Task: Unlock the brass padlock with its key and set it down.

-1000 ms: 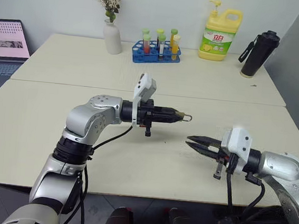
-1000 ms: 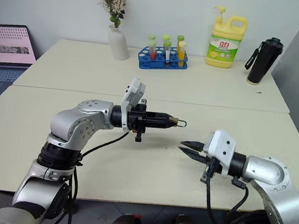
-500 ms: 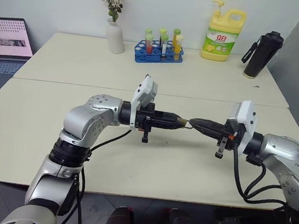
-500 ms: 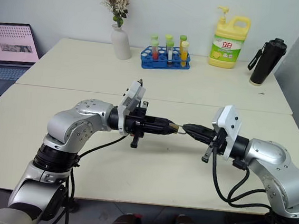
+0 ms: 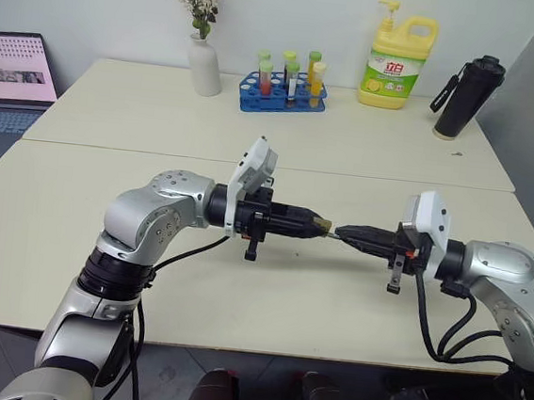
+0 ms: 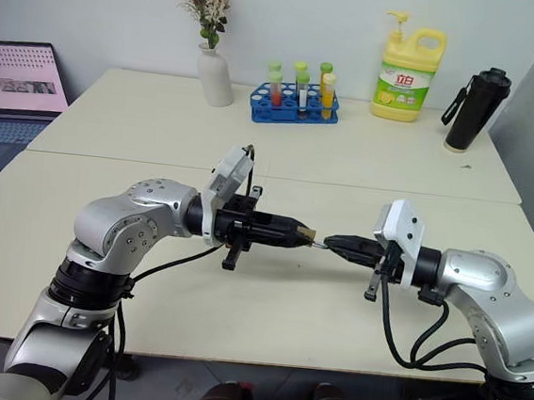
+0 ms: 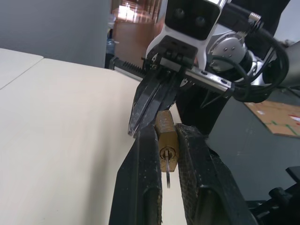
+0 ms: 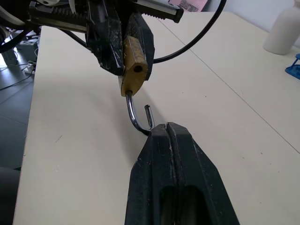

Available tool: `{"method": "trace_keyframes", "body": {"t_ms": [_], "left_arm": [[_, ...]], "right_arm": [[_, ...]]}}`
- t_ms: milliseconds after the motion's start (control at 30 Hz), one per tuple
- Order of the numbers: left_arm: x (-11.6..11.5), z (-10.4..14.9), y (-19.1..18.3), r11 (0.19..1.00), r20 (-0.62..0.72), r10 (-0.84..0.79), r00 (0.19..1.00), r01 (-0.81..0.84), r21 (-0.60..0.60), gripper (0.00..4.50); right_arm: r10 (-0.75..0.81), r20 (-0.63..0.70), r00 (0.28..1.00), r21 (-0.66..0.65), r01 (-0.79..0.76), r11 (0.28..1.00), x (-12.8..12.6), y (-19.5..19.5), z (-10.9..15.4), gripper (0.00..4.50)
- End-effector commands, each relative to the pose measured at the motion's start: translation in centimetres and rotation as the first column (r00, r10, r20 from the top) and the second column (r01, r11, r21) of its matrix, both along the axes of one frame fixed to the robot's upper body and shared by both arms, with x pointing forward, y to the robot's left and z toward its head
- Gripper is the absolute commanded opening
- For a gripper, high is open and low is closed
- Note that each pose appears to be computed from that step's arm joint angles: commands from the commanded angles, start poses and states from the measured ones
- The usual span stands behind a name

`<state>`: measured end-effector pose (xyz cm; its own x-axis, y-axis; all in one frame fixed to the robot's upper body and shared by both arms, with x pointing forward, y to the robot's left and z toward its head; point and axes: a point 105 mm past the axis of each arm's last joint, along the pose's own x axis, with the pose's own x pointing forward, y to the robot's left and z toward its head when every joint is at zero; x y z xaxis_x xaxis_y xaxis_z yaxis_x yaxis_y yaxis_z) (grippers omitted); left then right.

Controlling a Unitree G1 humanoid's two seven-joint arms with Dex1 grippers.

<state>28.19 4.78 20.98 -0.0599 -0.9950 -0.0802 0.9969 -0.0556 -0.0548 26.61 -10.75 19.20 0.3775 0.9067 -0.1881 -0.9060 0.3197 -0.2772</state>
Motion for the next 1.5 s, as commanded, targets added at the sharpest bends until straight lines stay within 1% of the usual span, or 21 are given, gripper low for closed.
{"method": "trace_keyframes", "body": {"t_ms": [33,267,533,667,767,967,1133,1500], "left_arm": [[-0.7,1.3,0.1,0.999,0.035,-0.025,0.999,0.026,-0.027,0.16],[-0.6,1.2,0.2,1.0,0.021,-0.017,1.0,0.017,-0.024,0.16],[-0.5,1.3,0.2,1.0,0.018,-0.006,1.0,0.007,-0.026,0.16],[-0.2,0.8,0.3,0.999,-0.017,0.02,1.0,-0.021,-0.029,0.16],[-0.3,0.7,0.3,0.999,-0.023,0.023,0.999,-0.024,-0.032,0.16],[-0.3,0.7,0.4,0.999,-0.024,0.024,0.999,-0.024,-0.028,0.16],[-0.3,0.6,0.4,0.999,-0.024,0.026,0.999,-0.027,-0.024,0.16],[-0.2,0.5,0.4,0.999,-0.024,0.031,0.999,-0.032,-0.019,0.16]], "right_arm": [[0.036,0.041,0.999,-0.017,-0.035,0.999,-0.3,0.1,0.7,0.0],[0.07,0.026,0.997,-0.015,-0.069,0.997,-0.7,0.4,0.6,0.0],[0.069,0.024,0.997,-0.02,-0.069,0.997,-0.8,0.4,0.5,0.0],[0.056,0.005,0.998,-0.032,-0.056,0.998,-0.9,0.1,-0.1,0.0],[0.063,0.013,0.998,-0.026,-0.062,0.998,-1.1,0.4,0.0,0.0],[0.045,0.034,0.998,-0.016,-0.044,0.999,-0.7,0.4,0.2,0.0],[0.078,0.017,0.997,0.01,-0.078,0.997,-1.3,0.8,0.5,0.0],[0.088,0.013,0.996,0.006,-0.088,0.996,-1.5,0.9,0.4,0.0]]}}
